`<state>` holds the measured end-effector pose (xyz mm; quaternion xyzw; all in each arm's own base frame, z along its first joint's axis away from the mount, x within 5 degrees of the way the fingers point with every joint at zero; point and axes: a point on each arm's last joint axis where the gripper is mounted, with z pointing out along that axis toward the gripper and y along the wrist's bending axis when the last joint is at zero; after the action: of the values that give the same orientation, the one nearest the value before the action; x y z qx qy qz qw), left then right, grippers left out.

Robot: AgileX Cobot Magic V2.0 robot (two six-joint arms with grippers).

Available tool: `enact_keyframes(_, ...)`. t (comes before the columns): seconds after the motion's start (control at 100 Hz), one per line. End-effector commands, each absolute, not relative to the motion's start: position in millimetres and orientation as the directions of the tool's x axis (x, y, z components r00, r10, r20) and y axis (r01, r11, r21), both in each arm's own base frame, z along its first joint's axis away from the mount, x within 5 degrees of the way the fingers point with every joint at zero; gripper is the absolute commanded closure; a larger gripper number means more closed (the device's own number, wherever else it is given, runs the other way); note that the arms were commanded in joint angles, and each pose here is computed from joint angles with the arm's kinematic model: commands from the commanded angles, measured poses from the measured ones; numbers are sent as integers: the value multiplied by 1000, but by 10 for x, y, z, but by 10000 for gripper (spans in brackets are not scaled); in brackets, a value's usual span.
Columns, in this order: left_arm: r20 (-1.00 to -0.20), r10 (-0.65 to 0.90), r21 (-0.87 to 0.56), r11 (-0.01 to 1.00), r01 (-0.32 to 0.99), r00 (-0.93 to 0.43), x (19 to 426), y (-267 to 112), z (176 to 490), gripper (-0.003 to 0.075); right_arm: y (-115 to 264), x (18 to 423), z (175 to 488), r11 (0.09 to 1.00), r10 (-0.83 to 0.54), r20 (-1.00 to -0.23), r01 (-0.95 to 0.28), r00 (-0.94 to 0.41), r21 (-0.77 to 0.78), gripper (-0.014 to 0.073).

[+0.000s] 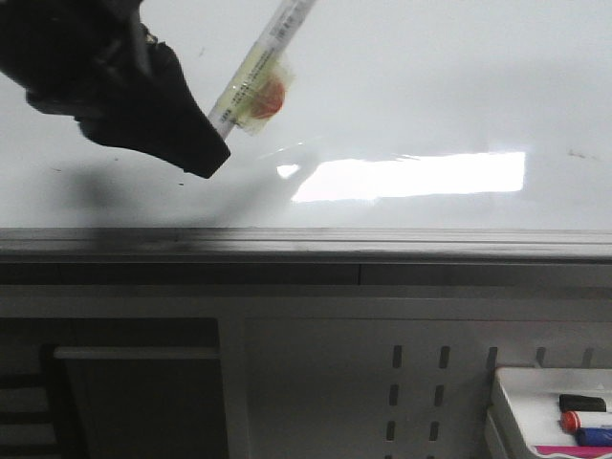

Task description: Write number 4 on whiteboard

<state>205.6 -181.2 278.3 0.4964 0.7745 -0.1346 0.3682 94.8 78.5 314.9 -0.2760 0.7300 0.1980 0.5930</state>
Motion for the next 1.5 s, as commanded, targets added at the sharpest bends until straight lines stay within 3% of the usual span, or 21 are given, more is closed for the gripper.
enact_keyframes(0.0, -673, 739, 308, 280, 909, 0, 1848, -1777, 3044, 741, 898, 913, 3322, 702, -171, -985, -702, 3, -124, 189)
enact_keyframes(0.09, -621, 763, 408, 117, 906, 181, 1673, -1734, 3159, 741, 1012, 868, 3290, 632, -213, -977, -758, 31, -161, 189)
enact_keyframes(0.19, -590, 746, 482, 19, 876, 309, 1513, -1693, 3280, 741, 1151, 834, 3261, 557, -253, -965, -807, 60, -196, 188)
enact_keyframes(0.47, -540, 715, 492, -159, 856, 444, 1242, -1701, 3323, 741, 1561, 891, 3356, 455, -300, -951, -864, 78, -214, 187)
enact_keyframes(0.74, -541, 705, 490, -178, 853, 458, 1202, -1728, 3322, 741, 1780, 985, 3356, 440, -265, -959, -873, 99, -212, 188)
enact_keyframes(1.15, -542, 705, 488, -179, 854, 458, 1200, -1728, 3321, 741, 1990, 1099, 3103, 426, -351, -936, -886, 26, -184, 190)
enact_keyframes(1.32, -540, 705, 485, -185, 855, 459, 1196, -1726, 3318, 741, 2013, 1103, 3123, 425, -321, -946, -887, 39, -181, 191)
enact_keyframes(1.39, -540, 705, 485, -185, 855, 459, 1196, -1726, 3318, 741, 2019, 1102, 3139, 425, -304, -952, -887, 47, -180, 213)
enact_keyframes(1.49, -540, 705, 485, -185, 855, 459, 1196, -1726, 3318, 741, 2016, 1103, 3131, 425, -312, -949, -887, 43, -180, 307)
